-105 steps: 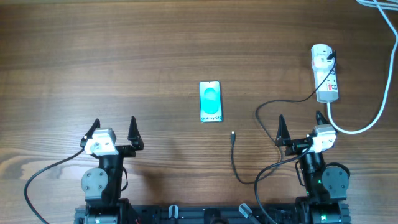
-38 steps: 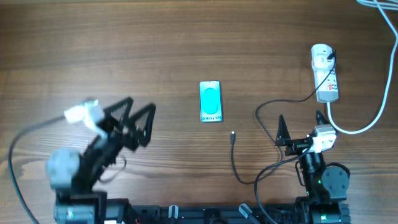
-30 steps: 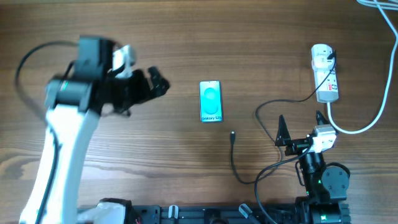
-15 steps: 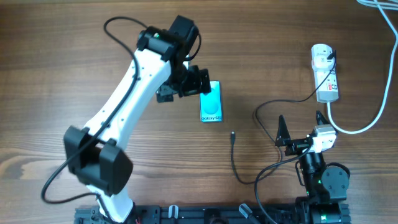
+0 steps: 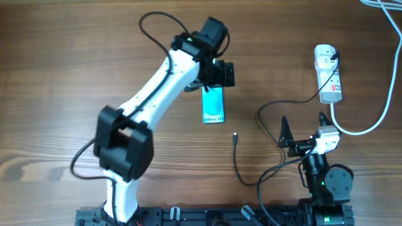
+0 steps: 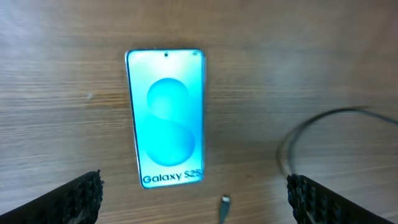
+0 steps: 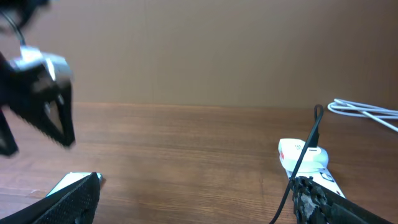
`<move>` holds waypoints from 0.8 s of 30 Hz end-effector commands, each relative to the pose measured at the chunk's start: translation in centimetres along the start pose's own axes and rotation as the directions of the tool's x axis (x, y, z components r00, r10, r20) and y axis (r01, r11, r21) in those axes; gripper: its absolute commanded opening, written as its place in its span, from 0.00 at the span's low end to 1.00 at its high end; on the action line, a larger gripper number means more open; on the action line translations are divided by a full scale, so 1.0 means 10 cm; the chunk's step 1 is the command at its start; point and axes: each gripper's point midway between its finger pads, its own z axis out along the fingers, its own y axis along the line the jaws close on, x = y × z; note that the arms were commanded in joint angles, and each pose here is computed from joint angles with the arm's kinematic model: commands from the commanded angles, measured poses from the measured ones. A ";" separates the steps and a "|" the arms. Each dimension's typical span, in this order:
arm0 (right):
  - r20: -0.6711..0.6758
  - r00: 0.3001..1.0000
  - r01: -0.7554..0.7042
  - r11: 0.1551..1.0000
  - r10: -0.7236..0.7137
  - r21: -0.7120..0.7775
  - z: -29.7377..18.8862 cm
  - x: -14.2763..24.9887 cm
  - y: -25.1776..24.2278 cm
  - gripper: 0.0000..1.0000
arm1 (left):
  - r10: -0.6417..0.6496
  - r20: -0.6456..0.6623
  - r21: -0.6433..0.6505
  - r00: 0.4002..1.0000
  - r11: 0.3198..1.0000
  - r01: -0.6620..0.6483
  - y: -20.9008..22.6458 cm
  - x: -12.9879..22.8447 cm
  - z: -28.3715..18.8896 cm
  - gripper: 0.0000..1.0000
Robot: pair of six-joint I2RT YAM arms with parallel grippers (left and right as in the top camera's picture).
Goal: Plug charger to phone and switch on socket
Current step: 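Move the left gripper over the light-blue phone and lower it, then close the left gripper on the phone's edge and lift it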
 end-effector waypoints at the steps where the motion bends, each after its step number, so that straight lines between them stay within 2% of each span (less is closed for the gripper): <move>1: 0.009 1.000 0.009 1.000 -0.009 0.021 0.00 -0.02 -0.04 1.00 | -0.053 -0.070 -0.117 0.996 0.992 0.044 0.24 0.07 0.52 1.00; 5: 0.009 1.000 0.009 1.000 -0.009 0.021 0.00 -0.02 -0.04 1.00 | -0.056 -0.089 -0.173 0.994 0.984 0.040 0.36 0.09 0.71 1.00; 8: 0.009 1.000 0.009 1.000 -0.009 0.021 0.00 -0.02 -0.04 1.00 | -0.053 -0.141 -0.125 0.989 0.992 0.036 0.25 0.19 0.84 1.00; 11: 0.009 1.000 0.009 1.000 -0.009 0.021 0.00 -0.02 -0.04 1.00 | -0.004 -0.121 -0.137 0.993 0.990 -0.012 0.25 0.15 0.85 1.00; 13: 0.009 1.000 0.009 1.000 -0.009 0.021 0.00 -0.02 -0.04 1.00 | -0.001 -0.099 -0.168 0.995 0.986 -0.016 0.30 0.11 0.85 1.00; 24: 0.009 1.000 0.009 1.000 -0.009 0.021 0.00 -0.02 -0.04 1.00 | 0.022 -0.058 -0.164 0.998 0.986 -0.032 0.23 0.06 0.88 1.00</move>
